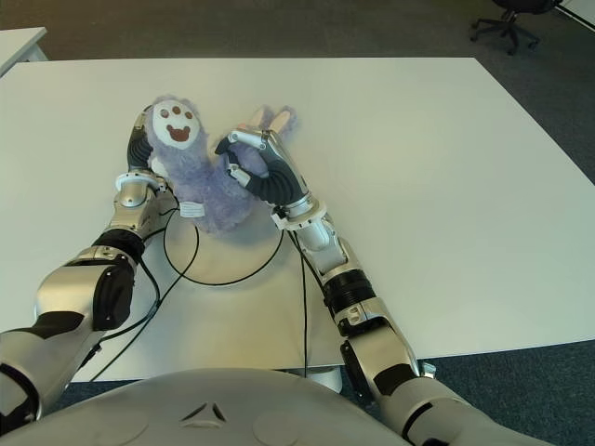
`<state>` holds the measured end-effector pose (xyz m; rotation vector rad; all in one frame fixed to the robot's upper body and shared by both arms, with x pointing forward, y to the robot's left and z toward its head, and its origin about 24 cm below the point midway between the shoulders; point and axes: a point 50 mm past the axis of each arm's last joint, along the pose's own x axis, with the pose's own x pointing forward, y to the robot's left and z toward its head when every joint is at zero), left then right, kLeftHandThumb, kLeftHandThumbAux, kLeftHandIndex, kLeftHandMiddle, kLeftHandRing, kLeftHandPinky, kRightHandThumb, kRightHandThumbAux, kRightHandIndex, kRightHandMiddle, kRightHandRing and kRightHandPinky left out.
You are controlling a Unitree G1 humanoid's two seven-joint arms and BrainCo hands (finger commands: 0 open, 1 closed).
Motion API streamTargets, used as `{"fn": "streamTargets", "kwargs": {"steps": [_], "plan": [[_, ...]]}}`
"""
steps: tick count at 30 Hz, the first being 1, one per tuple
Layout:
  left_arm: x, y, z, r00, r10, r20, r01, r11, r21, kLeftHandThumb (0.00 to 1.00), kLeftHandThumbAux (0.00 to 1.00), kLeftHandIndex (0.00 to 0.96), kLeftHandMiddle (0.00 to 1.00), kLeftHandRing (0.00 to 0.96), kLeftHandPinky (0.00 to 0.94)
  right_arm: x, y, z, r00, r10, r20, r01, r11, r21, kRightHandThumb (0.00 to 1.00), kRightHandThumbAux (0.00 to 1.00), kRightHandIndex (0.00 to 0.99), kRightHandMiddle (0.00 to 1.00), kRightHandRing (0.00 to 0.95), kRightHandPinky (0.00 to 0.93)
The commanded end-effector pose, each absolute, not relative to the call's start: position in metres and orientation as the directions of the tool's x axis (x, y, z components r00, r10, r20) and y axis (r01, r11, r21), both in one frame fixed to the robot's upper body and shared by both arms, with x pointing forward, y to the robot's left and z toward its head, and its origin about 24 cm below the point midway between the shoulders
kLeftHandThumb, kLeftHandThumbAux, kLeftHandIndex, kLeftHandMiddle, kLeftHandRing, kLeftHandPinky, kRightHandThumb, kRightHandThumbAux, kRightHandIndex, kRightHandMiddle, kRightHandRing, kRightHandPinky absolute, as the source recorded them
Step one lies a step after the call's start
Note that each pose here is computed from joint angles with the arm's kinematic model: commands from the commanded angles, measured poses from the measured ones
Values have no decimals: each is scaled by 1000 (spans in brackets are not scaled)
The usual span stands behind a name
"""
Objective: Put the doll into the plate.
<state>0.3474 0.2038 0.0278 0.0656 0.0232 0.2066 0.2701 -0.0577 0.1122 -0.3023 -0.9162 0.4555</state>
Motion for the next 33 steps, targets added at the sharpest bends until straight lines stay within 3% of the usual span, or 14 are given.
{"fn": "streamTargets", "kwargs": {"steps": [1,17,22,24,33], "plan": [[316,199,-23,946,228,-230,-217,973,73,0,391,0,104,133,170,234,-70,25,756,505,416,-356,851,-387,706,713,428,771,816,841],[316,200,-24,944,234,-233,-223,972,72,0,392,0,96,119,148,227,-70,11,773,521,362,-377,836,-399,703,716,426,754,800,823],[316,201,-24,944,235,-233,-224,972,72,0,398,0,110,131,157,223,-72,3,785,524,332,-386,831,-400,703,715,426,732,774,771],[316,201,-24,944,233,-232,-222,972,73,0,399,0,109,127,134,220,-73,-2,792,525,310,-393,828,-399,701,716,424,688,723,715],[317,200,-23,947,228,-228,-217,973,74,0,395,0,113,135,154,216,-73,-13,810,522,268,-405,828,-389,700,716,423,629,666,657]]}}
